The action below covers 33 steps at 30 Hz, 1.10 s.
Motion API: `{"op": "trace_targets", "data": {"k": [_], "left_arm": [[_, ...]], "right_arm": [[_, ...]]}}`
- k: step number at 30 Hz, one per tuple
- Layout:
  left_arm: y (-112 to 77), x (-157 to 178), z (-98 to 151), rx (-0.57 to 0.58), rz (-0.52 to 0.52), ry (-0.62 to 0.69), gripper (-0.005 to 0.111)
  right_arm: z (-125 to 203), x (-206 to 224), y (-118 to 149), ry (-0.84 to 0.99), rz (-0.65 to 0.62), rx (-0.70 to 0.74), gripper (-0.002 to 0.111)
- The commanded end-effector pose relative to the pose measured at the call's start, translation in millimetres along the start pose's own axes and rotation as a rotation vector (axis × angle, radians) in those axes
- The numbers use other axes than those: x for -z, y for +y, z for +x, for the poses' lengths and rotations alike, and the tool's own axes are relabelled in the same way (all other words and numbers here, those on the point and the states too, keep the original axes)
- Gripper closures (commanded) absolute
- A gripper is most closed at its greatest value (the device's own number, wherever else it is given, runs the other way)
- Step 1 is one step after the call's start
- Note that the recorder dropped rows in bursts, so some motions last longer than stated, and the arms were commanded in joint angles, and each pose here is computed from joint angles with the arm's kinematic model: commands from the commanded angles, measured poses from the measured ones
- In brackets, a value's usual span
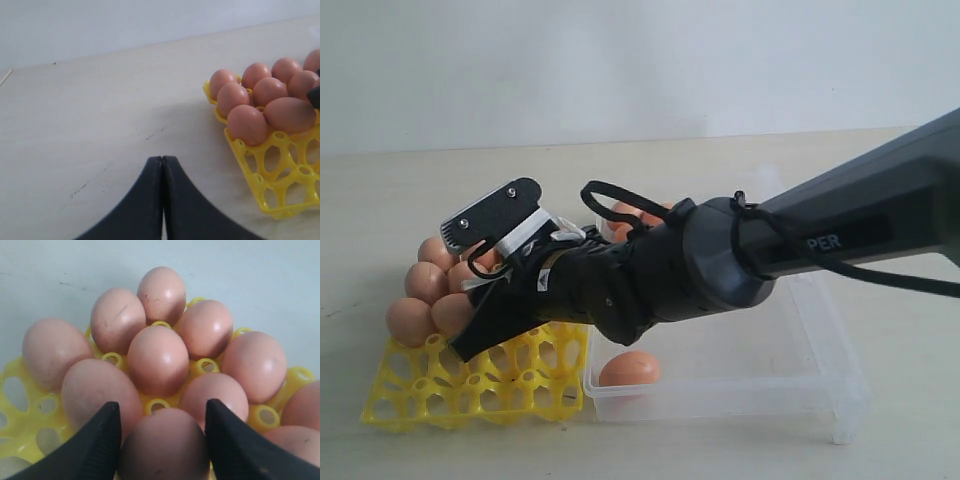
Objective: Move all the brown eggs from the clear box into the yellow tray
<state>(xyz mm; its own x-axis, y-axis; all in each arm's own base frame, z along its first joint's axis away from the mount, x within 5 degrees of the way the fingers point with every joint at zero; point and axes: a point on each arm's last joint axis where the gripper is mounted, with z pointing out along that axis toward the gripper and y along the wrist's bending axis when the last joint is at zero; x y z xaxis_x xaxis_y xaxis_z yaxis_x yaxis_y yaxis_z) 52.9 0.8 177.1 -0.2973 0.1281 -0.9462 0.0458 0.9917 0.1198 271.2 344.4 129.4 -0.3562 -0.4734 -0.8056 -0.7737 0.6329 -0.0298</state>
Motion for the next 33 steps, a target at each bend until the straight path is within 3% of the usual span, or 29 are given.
{"op": "trace_targets", "data": {"k": [1, 8, 20, 24, 33], "left_arm": [[-0.1, 0.8, -2.0, 0.006, 0.005, -0.016, 0.107], [-0.1, 0.8, -2.0, 0.006, 0.005, -0.016, 0.107], [-0.1, 0.8, -2.0, 0.006, 0.005, -0.016, 0.107], [-0.1, 0.8, -2.0, 0.006, 0.005, -0.016, 0.107], [-0.1, 0.8, -2.0, 0.006, 0.005, -0.016, 0.107]], "right_arm": [[-0.4, 0.8, -5.7, -0.004, 0.011, -0.004, 0.094], [-2.3, 0.8, -7.6, -0.02, 0.017, -0.009, 0.067], [-6.0, 0.9, -8.4, -0.06, 0.026, -0.008, 0.066], [-6.1, 0.9, -8.4, -0.061, 0.027, -0.008, 0.052], [-7.2, 1.5, -8.6, -0.068, 0.028, -0.013, 0.052]]}}
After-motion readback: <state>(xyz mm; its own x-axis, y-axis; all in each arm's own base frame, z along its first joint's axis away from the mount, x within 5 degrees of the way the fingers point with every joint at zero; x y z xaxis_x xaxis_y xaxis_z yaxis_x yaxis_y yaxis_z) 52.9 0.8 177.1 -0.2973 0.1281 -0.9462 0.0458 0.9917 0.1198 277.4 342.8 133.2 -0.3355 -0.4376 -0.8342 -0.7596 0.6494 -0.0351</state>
